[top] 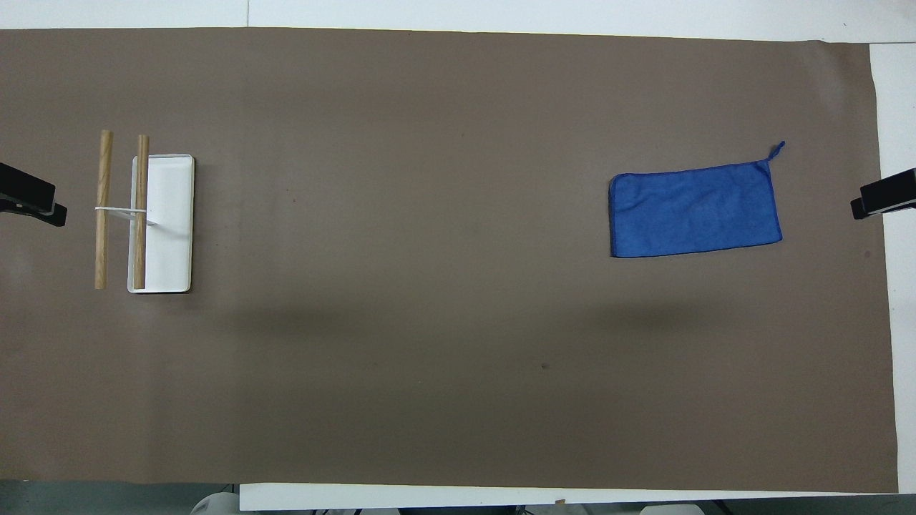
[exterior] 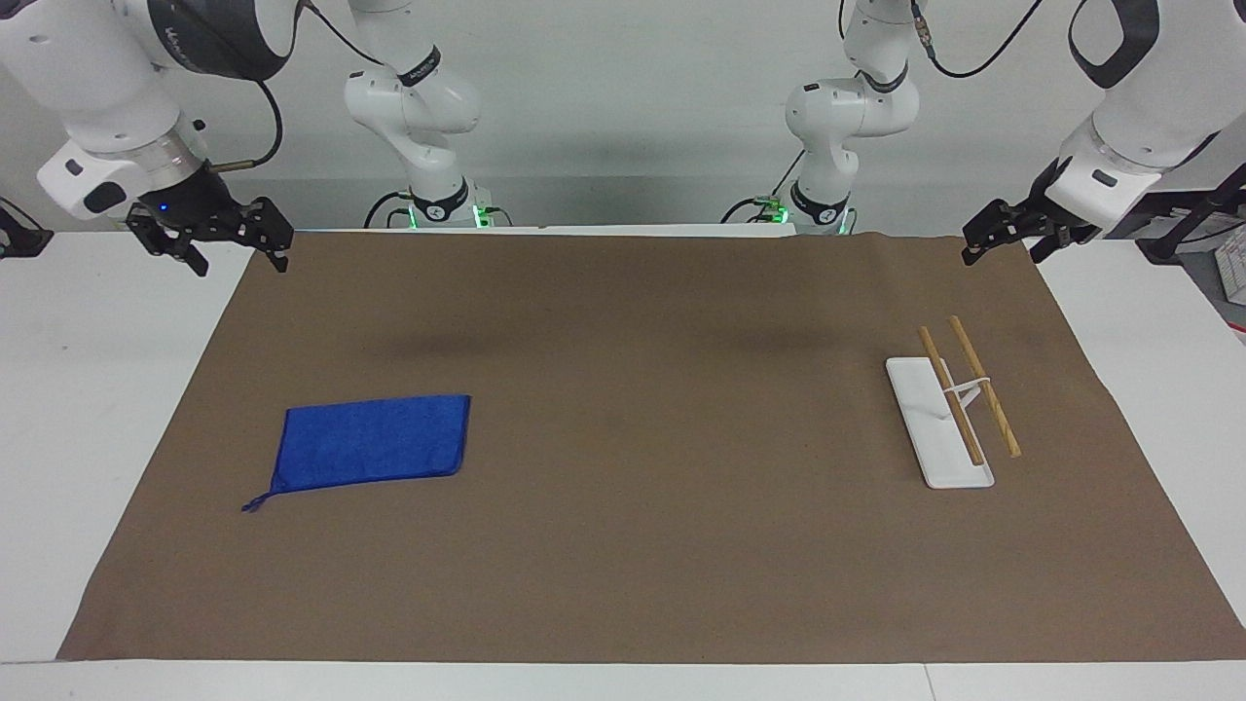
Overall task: Right arm passes towel to left arm to hang
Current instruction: 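Move the right gripper toward the blue towel's near edge, then close the right gripper on the blue towel's edge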
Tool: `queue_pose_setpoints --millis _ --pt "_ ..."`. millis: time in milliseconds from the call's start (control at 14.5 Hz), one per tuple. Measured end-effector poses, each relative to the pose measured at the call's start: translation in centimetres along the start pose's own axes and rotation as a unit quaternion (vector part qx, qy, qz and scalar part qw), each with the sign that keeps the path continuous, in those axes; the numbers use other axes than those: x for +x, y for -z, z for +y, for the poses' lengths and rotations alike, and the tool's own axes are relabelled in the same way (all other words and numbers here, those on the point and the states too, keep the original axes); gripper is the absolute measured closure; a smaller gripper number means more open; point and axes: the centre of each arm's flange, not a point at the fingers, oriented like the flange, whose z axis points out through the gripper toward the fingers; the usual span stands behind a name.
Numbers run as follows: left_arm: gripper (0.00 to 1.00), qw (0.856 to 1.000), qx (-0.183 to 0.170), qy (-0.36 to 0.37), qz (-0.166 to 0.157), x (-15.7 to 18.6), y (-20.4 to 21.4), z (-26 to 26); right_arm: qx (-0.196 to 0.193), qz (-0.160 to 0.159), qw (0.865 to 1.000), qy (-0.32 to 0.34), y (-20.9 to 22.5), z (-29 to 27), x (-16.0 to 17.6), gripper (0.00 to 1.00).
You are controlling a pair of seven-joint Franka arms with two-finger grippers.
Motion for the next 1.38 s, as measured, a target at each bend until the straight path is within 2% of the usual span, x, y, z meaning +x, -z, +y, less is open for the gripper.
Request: queue_pose_setpoints --millis 413,619,826,1101,1376 --pt "0.00 1.000 0.000 0.000 0.000 0.0 0.0 0.0 0.002 -0.012 1.000 0.000 -0.3 -0.1 -0.2 0.00" --pt "0.00 1.000 0.000 0.000 0.000 0.0 0.0 0.0 0.002 -0.012 1.000 0.004 -2.0 -0.6 0.5 0.00" --pt "0.00 1.000 0.000 0.000 0.000 0.0 0.0 0.0 -0.002 0.010 1.000 0.002 -8.1 -0.8 2.5 0.00" --pt "0.00 1.000 0.000 0.000 0.000 0.0 0.0 0.0 -0.011 0.067 0.998 0.007 -18.1 -1.0 4.2 0.00" --pt "0.00 1.000 0.000 0.000 0.000 0.0 0.0 0.0 -0.013 0.084 0.996 0.026 -24.3 0.1 5.5 0.00"
